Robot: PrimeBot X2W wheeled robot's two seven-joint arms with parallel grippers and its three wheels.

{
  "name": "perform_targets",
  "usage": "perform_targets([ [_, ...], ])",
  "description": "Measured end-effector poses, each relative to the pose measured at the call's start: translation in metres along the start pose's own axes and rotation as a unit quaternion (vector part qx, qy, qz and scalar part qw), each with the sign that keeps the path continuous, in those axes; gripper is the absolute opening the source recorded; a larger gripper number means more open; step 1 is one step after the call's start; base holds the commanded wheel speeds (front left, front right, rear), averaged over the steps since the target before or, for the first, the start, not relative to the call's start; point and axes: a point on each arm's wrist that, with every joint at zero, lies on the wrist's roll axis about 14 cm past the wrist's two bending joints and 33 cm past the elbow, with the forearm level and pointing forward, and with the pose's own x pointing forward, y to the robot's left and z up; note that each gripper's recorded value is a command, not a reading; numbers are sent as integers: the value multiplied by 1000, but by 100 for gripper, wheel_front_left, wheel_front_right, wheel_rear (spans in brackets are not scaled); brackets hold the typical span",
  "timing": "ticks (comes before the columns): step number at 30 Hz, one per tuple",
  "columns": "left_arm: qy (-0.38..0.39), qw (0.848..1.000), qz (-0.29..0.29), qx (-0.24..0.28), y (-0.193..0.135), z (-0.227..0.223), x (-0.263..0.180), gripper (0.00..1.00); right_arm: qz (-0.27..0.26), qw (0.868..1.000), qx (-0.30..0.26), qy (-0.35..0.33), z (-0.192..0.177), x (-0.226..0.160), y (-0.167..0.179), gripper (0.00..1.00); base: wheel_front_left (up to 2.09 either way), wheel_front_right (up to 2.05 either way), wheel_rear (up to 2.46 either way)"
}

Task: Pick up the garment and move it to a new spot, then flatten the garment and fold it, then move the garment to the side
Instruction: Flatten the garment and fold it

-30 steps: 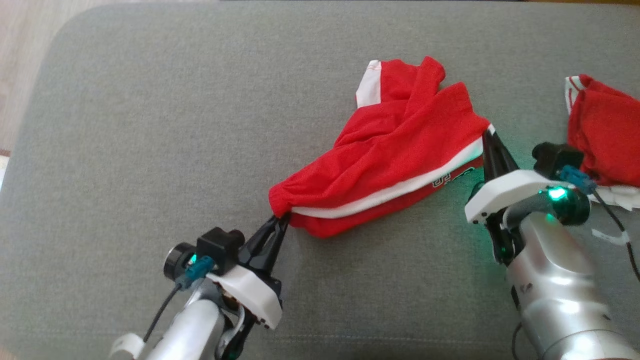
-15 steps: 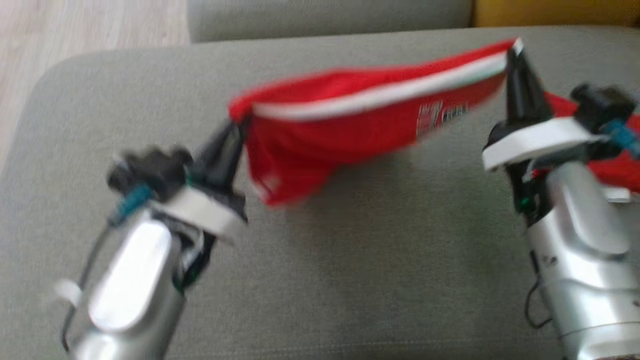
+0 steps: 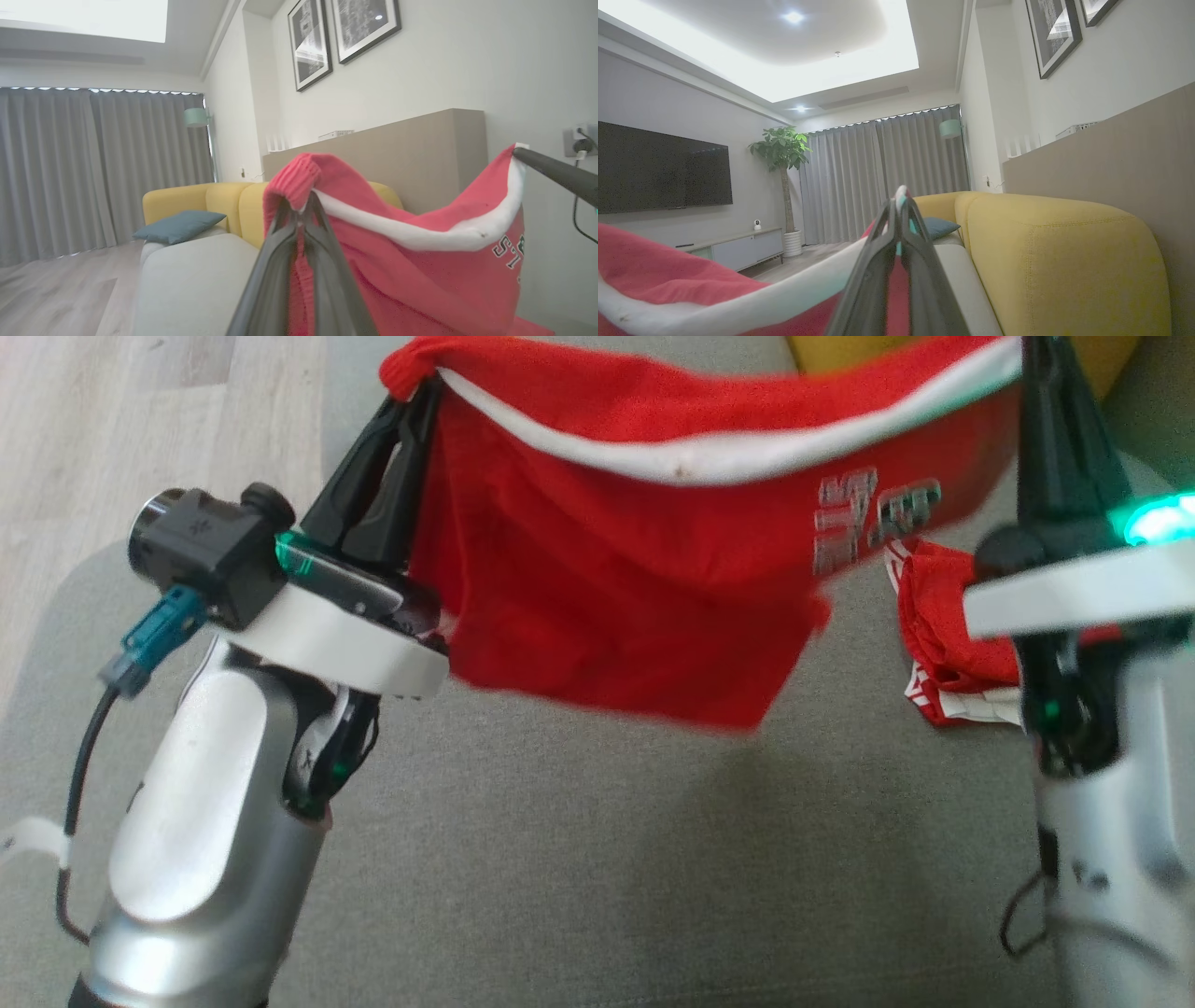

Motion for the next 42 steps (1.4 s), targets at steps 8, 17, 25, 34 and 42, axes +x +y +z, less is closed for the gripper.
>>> perform_targets([
  [8, 15, 1000, 10, -19, -2, 4, -16, 0, -24, 999, 6, 35, 2, -37, -4, 0, 0, 0, 0],
  [17, 87, 995, 8, -46, 18, -35, -5, 0, -33, 995, 32, 88, -28, -13, -17, 0, 0, 0, 0],
  [25, 128, 989, 51, -49, 101, -98, 79, 0, -31, 996, -6, 82, -68, 117, -38, 0, 0, 0, 0],
  [34, 68, 990, 100, -67, 148, -135, 141, 0, -49, 998, -25, 12, -103, 191, -63, 0, 0, 0, 0],
  [42, 188, 971, 107, -104, 124, -248, 82, 0, -94, 974, 44, 203, -259, 121, -78, 0, 0, 0, 0],
])
